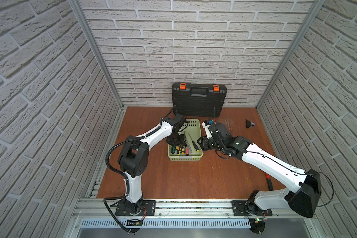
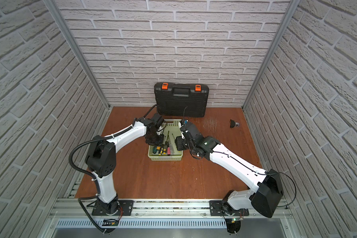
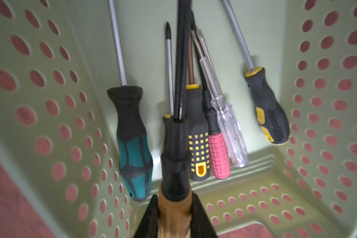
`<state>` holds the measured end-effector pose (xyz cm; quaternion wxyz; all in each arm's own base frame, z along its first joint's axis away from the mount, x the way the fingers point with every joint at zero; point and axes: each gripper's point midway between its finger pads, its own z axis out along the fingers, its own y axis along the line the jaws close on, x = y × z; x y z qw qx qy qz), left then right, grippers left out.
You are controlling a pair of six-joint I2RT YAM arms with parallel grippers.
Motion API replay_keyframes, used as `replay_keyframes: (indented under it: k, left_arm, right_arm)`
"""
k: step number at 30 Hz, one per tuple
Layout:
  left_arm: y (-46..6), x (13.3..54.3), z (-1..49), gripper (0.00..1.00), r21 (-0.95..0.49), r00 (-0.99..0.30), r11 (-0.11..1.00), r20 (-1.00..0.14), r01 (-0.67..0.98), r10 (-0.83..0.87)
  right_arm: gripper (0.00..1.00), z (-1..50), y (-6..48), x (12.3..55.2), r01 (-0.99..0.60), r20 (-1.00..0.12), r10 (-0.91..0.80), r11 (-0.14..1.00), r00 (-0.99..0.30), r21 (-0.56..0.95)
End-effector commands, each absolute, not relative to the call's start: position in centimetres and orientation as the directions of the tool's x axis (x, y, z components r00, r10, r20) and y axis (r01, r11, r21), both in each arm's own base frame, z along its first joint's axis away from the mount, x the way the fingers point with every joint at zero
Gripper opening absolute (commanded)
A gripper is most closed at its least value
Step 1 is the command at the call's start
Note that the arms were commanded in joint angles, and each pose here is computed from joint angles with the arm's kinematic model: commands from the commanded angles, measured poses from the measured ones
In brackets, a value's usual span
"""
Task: Put the screwdriver in the bin
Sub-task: Place the screwdriver in the bin.
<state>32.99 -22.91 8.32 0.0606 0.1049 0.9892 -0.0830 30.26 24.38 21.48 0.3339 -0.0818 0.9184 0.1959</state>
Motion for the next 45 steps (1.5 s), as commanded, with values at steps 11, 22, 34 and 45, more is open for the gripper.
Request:
replay_keyframes:
  k: [11,22,34,45]
  left_arm:
    - [-22.4,32.6,5.1,0.12,-0.124,-0.974,0.968,-0.088,0.218,0.208]
    - [-22.4,32.5,5.9,0.41,-0.129,-0.971,0.965,-0.111,0.226,0.213]
    - [-21.8,32.3,14.6,0.51,-0.215,-0.939,0.949,-0.305,0.231,0.159]
    - [-14.5,33.6,19.5,0.78,-0.278,-0.853,0.954,-0.519,0.111,-0.052]
  right_arm:
    - [0.39,20.2,25.6,30.7,-0.286,-0.629,-0.013,0.898,-0.777,0.334]
    - [0.37,20.0,25.3,30.4,-0.278,-0.625,-0.009,0.900,-0.780,0.334]
    - [0.37,20.7,24.3,30.4,-0.263,-0.642,-0.007,0.916,-0.767,0.304]
    - [0.48,23.8,21.1,32.7,-0.217,-0.753,-0.067,0.971,-0.655,0.103]
